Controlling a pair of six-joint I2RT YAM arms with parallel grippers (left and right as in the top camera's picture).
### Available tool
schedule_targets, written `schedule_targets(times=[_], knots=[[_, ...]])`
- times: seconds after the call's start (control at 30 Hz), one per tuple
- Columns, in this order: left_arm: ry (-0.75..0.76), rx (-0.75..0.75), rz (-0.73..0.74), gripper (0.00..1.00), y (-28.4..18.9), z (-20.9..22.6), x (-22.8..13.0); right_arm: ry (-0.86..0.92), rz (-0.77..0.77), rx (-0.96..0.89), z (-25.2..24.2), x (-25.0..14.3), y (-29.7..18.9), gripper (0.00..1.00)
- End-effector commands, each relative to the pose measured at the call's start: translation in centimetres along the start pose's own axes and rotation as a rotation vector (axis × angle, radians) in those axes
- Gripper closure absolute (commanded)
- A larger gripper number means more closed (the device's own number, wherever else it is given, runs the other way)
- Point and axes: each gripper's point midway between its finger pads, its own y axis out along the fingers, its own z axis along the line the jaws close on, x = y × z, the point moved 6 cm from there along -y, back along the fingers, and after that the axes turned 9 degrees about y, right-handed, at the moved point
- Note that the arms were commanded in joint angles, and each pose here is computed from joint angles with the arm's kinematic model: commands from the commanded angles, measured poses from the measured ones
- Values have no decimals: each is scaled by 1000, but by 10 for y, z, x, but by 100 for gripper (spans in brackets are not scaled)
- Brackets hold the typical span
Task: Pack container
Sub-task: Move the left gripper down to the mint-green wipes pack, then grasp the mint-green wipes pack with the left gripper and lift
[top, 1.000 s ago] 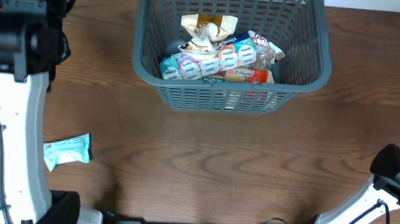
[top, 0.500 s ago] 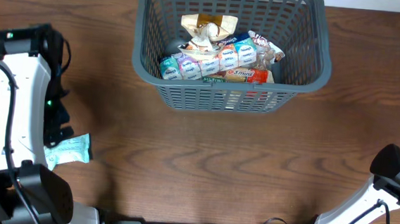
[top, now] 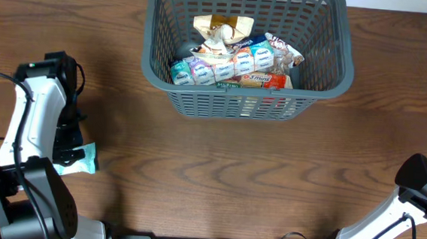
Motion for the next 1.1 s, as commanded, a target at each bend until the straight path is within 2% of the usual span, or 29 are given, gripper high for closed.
schedule_targets(times=[0.0, 0.23, 0.67, 1.07], knots=[[170, 12, -18, 1, 10, 3, -1, 18, -2, -10, -4, 1, 0, 1], [214, -71, 37, 1, 33, -8, -15, 18, -2, -10, -4, 1, 0, 1], [166, -39, 90, 1, 69, 10, -33, 18, -2, -10, -4, 1, 0, 1], [201, -71, 34, 1, 73, 4, -29, 18, -2, -10, -4, 1, 0, 1]])
